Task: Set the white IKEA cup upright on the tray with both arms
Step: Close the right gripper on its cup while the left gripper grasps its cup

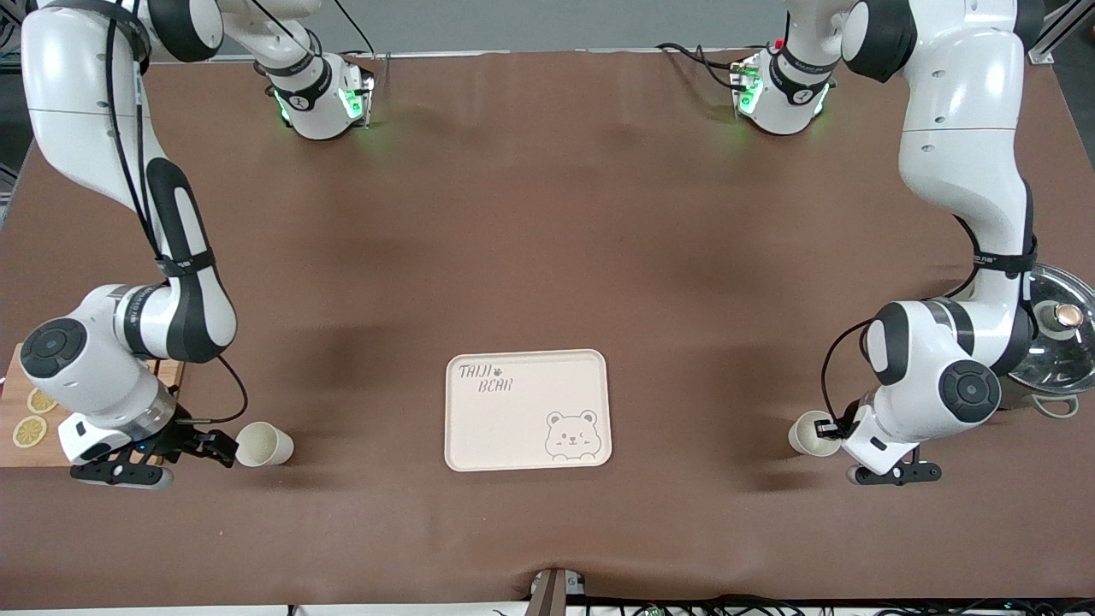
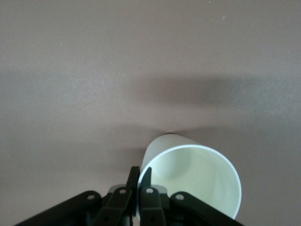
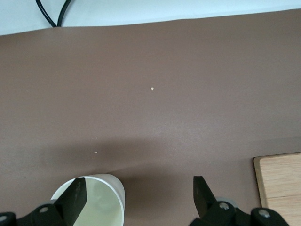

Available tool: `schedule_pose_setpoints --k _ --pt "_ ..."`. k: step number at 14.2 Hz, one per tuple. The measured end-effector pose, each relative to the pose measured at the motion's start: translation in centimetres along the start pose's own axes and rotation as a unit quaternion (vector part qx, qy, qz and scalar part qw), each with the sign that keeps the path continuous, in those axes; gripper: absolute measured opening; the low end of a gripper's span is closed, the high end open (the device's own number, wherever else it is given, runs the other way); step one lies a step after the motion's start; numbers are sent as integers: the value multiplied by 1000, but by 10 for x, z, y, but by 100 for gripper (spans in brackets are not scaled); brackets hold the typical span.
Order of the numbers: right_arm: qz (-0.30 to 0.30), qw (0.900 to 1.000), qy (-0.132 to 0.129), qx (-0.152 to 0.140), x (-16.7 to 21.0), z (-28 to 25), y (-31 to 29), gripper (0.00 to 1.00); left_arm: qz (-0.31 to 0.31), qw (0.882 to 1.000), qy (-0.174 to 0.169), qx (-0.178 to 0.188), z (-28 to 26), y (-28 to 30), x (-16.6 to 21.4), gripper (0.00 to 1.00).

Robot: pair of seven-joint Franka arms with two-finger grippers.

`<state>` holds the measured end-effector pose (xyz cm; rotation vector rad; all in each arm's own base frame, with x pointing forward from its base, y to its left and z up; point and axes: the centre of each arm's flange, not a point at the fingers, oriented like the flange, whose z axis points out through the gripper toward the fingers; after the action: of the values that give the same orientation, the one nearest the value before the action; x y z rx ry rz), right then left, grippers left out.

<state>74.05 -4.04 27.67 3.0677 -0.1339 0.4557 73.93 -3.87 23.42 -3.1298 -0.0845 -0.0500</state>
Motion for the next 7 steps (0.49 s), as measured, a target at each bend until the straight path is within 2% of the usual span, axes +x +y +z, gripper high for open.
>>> schedule_pose_setpoints --k 7 --pt "-6 1000 -18 -1 -11 16 1 100 -38 999 8 -3 -7 8 3 4"
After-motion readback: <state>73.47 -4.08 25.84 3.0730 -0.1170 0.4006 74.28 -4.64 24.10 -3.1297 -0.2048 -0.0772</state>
